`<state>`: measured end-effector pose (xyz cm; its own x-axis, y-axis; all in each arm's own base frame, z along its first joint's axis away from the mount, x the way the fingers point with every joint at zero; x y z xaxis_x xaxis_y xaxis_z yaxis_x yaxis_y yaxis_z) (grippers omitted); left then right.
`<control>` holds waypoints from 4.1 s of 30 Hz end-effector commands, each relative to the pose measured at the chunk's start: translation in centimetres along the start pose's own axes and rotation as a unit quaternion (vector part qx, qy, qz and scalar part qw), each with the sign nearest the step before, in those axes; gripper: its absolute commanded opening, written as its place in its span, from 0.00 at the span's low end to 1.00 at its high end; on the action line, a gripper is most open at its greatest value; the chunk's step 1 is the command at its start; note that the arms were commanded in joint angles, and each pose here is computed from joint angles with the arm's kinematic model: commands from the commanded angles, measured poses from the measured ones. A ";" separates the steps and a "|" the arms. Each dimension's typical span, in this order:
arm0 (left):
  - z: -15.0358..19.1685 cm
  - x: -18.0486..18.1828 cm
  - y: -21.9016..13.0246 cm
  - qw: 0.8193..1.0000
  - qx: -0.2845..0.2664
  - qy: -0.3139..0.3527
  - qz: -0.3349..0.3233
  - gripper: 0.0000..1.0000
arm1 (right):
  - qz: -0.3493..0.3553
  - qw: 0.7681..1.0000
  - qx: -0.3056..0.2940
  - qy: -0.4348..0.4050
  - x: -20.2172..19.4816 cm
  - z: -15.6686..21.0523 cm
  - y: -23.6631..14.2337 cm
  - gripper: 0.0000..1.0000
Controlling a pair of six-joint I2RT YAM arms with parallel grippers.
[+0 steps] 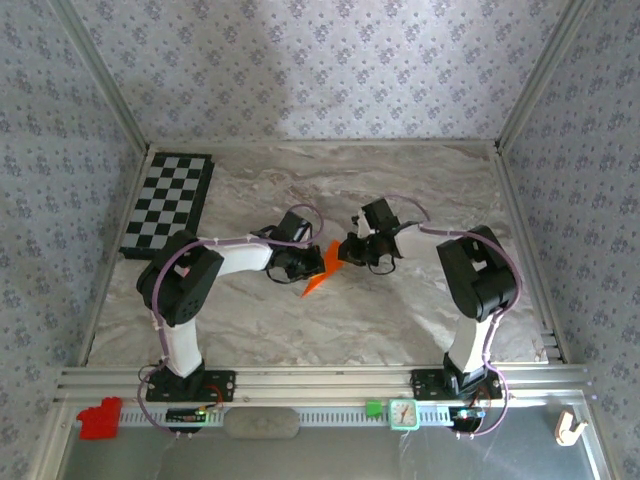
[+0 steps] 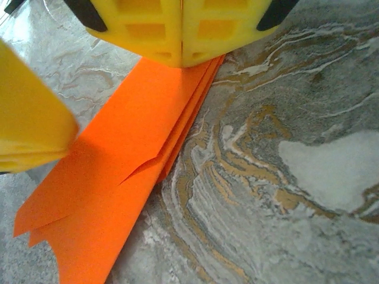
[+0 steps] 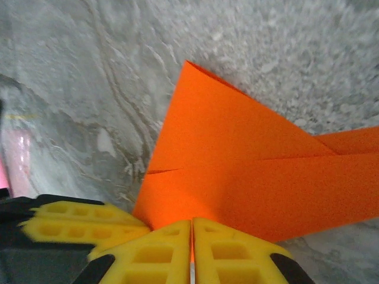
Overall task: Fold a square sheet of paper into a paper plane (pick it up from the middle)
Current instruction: Fold the wing for the fifth time at the center of the table, then turn over the paper plane at the center of the table.
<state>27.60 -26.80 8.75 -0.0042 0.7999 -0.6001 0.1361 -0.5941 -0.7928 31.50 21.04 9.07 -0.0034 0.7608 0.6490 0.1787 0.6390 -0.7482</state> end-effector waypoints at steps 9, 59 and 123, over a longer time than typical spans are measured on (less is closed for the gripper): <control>-0.1 -3.0 -0.4 0.995 0.007 0.075 0.067 0.17 | 0.047 0.998 0.040 0.014 -1.4 0.3 1.9 0.10; 0.9 4.1 -17.3 0.983 -0.174 0.034 -0.057 0.59 | 0.111 0.991 -0.038 -0.068 7.4 -0.9 -6.2 0.60; -1.0 8.6 -22.4 0.962 -0.252 -0.001 -0.106 1.00 | 0.372 0.909 -0.163 0.094 7.9 2.4 -2.0 0.01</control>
<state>25.11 -6.58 21.06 -0.0769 0.9129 -0.4010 0.5741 -0.2883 -0.7664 28.71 27.02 13.64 0.3867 0.9222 -0.0018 0.2941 -0.1251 -0.9475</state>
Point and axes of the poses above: each hand's point on the last joint's axis, 136 mm out from that joint toward the fingers, its own y axis out along the fingers, its own x axis along the line the jaws close on, z = x × y, the point moved 8 cm from there along -y, back along the fingers, and after that the axes turned 3 degrees about y, right-handed, at the moved point
